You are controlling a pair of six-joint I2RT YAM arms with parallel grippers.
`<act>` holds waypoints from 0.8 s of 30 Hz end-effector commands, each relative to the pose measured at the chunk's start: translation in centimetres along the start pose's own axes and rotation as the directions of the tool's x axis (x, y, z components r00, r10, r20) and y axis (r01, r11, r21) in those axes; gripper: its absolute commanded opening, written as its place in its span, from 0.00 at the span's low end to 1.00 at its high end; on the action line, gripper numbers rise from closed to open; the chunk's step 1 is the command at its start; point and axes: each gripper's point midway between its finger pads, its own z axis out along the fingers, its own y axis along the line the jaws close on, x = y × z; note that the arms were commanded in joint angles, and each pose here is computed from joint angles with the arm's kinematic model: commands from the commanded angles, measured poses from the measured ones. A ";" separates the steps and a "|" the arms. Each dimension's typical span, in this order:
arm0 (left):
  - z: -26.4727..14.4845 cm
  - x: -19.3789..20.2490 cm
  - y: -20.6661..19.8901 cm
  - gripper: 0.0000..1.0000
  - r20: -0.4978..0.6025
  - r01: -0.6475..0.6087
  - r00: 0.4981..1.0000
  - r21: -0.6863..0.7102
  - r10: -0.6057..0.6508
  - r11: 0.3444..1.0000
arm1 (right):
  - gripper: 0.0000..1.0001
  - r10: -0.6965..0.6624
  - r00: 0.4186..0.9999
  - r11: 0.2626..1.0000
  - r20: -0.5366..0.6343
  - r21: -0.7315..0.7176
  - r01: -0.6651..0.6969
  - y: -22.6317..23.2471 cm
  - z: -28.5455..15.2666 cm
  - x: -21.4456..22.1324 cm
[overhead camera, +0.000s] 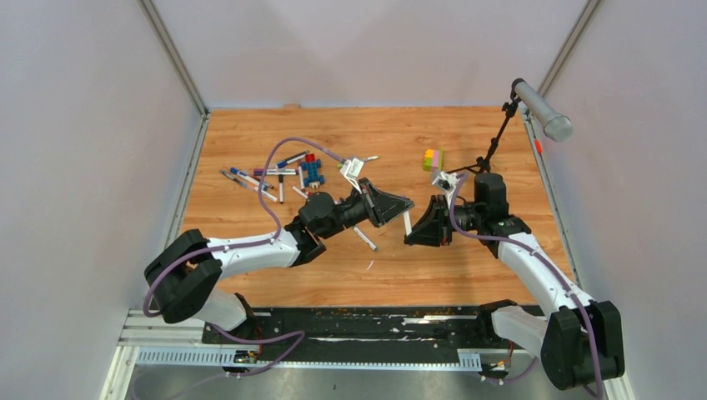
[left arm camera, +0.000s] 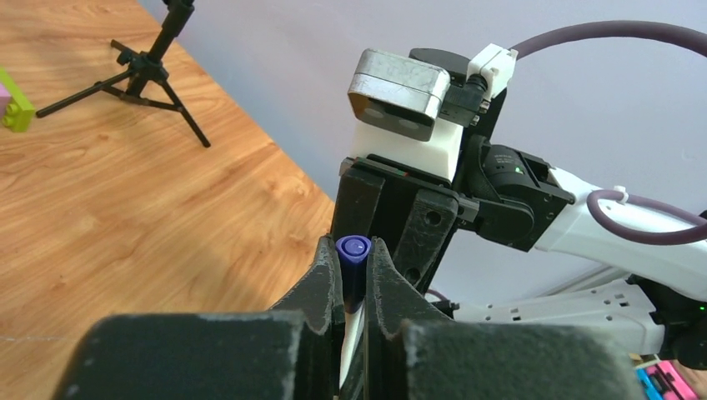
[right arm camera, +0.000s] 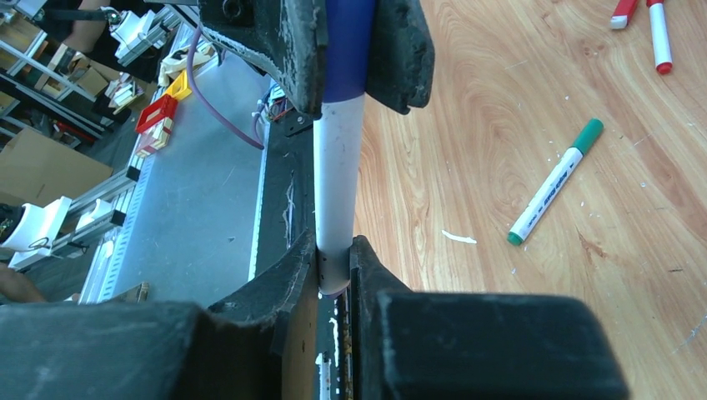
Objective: Open the pen caps
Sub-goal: Pick up the pen from the center of the board, then open the pen cap from the pen.
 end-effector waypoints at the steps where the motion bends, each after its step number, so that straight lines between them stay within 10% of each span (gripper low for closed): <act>1: 0.1 -2.8 -2.4 0.00 0.094 -0.026 0.995 0.062 0.020 0.998 | 0.04 -0.087 0.996 0.995 0.009 -0.040 0.087 0.8 0.2 -1.5; 6: -0.2 -2.5 -2.3 0.00 0.124 -0.024 0.992 0.071 0.015 0.997 | 0.46 -0.062 0.997 0.995 0.041 -0.073 0.064 1.7 0.2 -2.8; 10: -0.1 -2.0 -2.2 0.00 0.160 -0.014 0.987 0.069 0.003 0.998 | 0.61 -0.038 0.998 0.997 0.045 -0.065 0.041 1.7 0.3 -3.1; 24: 0.7 -0.6 -1.8 0.00 0.159 0.022 0.987 0.080 -0.034 0.997 | 0.42 -0.001 0.996 0.998 0.091 0.061 -0.005 -0.6 -0.6 -4.5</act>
